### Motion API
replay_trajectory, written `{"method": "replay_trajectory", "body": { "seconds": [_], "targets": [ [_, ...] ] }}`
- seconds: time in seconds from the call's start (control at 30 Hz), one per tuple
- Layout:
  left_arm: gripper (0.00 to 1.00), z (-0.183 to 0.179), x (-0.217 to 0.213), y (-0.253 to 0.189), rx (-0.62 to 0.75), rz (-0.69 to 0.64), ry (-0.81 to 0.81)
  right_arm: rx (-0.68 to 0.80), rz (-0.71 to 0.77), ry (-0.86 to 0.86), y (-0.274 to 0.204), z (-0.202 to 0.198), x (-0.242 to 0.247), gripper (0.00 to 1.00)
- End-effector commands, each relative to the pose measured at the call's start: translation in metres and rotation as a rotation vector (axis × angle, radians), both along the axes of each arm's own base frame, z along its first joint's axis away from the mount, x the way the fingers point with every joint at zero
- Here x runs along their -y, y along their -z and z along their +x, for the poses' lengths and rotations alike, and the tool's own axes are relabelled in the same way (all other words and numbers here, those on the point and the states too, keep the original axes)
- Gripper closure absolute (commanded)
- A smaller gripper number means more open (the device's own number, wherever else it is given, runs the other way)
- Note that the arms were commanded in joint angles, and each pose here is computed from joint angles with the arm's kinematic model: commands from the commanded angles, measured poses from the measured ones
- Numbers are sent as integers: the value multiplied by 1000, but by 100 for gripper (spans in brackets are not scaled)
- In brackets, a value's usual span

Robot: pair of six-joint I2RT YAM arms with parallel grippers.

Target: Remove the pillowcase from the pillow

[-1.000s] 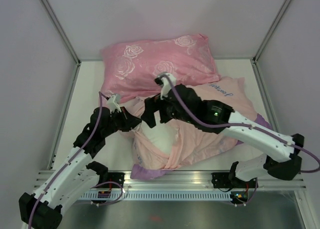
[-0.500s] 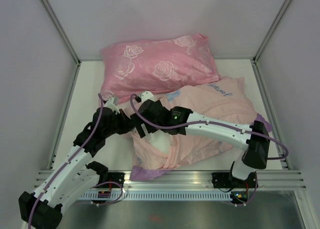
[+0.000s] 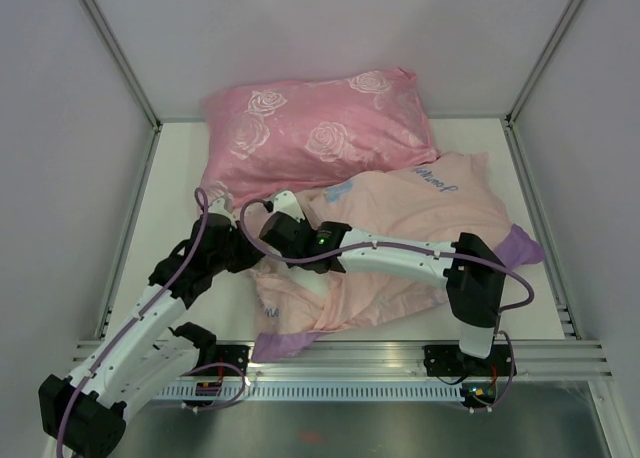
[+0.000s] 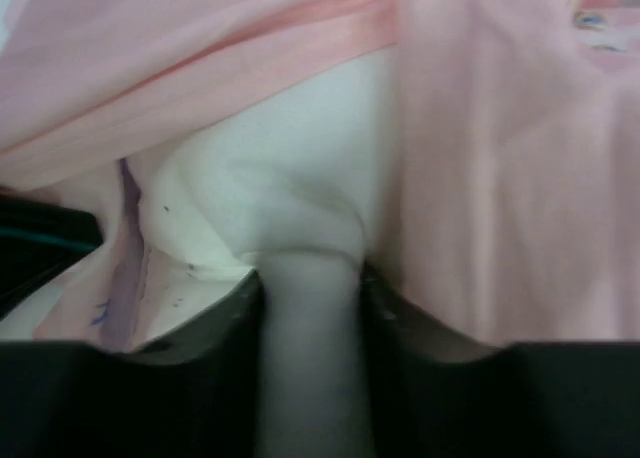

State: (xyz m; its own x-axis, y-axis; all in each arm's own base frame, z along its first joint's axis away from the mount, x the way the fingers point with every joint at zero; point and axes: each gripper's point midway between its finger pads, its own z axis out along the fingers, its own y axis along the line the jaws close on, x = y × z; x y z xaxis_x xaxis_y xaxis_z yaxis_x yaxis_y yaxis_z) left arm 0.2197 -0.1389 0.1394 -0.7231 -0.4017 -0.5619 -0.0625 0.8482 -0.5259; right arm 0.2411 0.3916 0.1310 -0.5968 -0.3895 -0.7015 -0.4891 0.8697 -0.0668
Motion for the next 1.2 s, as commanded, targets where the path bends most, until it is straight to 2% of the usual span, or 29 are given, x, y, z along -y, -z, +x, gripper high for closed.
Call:
{"method": "replay_trajectory", "body": {
  "seconds": [0.0, 0.03, 0.07, 0.13, 0.33, 0.4, 0.53, 0.7, 0.87, 1.07, 1.17],
  "targets": [
    [98, 3, -8, -11, -4, 6, -70, -2, -115, 99, 49, 11, 26, 62],
    [98, 3, -10, -12, -4, 16, -78, 0, -130, 111, 56, 11, 32, 93],
    [98, 3, -12, -13, -4, 20, -87, -1, -124, 138, 57, 14, 38, 100],
    [98, 7, -20, -15, 8, 49, -129, -1, -129, 153, 61, 12, 48, 100],
    [98, 29, -44, -34, 48, 140, -280, -8, 14, 170, 25, -10, 73, 100],
    [98, 41, -55, -35, 46, 208, -339, -11, 64, 152, 16, -21, 76, 100],
    [98, 56, -69, -19, -35, 342, -401, 14, 179, 181, -11, -40, 104, 100],
    [98, 74, -58, 12, -109, 286, -370, 15, 267, 178, -29, -53, 123, 100],
    [98, 95, -52, 1, -76, 229, -363, 14, 305, 173, -39, -62, 139, 100],
    [98, 127, -70, -15, -50, 293, -427, 14, 336, 182, -48, -72, 161, 100],
    [98, 135, -65, -10, -75, 290, -379, 26, 361, 196, -52, -73, 168, 100]
  ]
}}
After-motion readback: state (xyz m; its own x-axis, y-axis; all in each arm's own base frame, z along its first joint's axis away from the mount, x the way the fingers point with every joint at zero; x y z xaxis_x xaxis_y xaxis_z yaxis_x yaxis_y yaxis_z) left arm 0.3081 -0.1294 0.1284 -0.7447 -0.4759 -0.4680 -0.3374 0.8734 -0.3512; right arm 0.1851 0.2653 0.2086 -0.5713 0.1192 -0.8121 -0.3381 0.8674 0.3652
